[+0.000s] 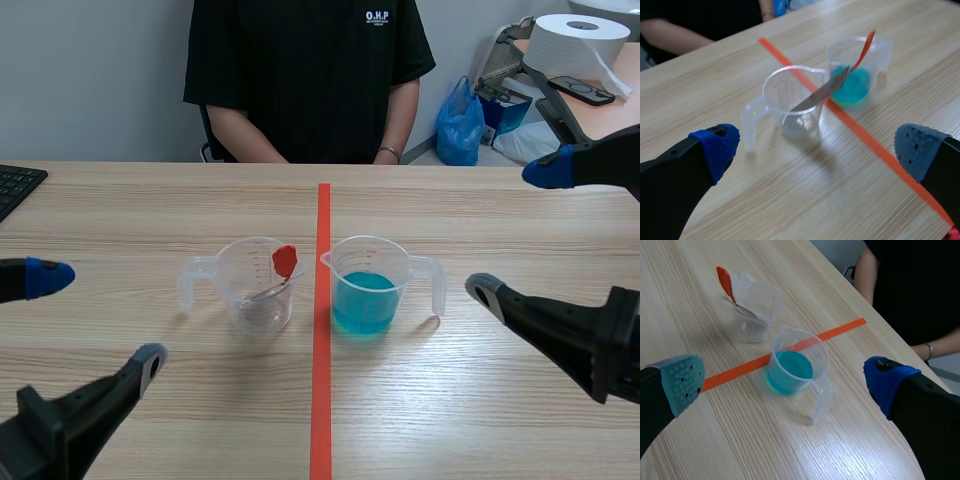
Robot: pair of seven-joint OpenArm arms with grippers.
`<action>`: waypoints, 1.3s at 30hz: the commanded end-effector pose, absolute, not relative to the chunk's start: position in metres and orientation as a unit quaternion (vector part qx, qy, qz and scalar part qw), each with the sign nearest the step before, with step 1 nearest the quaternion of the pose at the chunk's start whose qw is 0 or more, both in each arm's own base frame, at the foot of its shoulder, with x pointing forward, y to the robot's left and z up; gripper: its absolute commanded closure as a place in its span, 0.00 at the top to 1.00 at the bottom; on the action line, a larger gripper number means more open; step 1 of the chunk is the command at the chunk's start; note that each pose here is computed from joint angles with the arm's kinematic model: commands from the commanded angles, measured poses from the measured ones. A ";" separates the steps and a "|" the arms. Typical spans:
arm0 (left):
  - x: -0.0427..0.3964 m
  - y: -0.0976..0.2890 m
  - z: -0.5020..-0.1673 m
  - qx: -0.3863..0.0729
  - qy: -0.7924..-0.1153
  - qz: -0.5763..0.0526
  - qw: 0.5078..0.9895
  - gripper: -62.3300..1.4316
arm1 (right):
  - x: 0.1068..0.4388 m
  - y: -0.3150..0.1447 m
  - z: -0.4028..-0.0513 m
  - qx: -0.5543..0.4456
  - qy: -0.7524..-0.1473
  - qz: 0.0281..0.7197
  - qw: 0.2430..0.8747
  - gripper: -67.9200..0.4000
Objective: Do the redox reaction experiment.
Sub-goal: 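Lift the metal plate out of the left beaker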
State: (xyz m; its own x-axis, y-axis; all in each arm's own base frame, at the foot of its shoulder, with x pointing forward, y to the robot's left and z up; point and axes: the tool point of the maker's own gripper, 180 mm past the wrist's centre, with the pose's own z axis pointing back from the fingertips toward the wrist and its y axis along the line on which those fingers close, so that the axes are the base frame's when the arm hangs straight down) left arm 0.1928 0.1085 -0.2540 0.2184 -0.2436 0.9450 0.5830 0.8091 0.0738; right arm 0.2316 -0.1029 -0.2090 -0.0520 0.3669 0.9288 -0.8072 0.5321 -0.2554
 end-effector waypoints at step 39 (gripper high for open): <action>0.043 0.247 -0.384 -0.003 -0.416 -0.309 0.855 0.07 | 0.269 0.009 -0.247 0.298 -0.567 0.524 0.561 1.00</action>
State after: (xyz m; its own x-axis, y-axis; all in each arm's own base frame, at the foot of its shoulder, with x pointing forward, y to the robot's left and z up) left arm 0.0365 0.2510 -0.3886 0.4824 -0.5352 0.6934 0.5374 0.8060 0.2482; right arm 0.2614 0.0095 -0.2623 -0.1558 0.2785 0.9477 -0.9375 0.2605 -0.2307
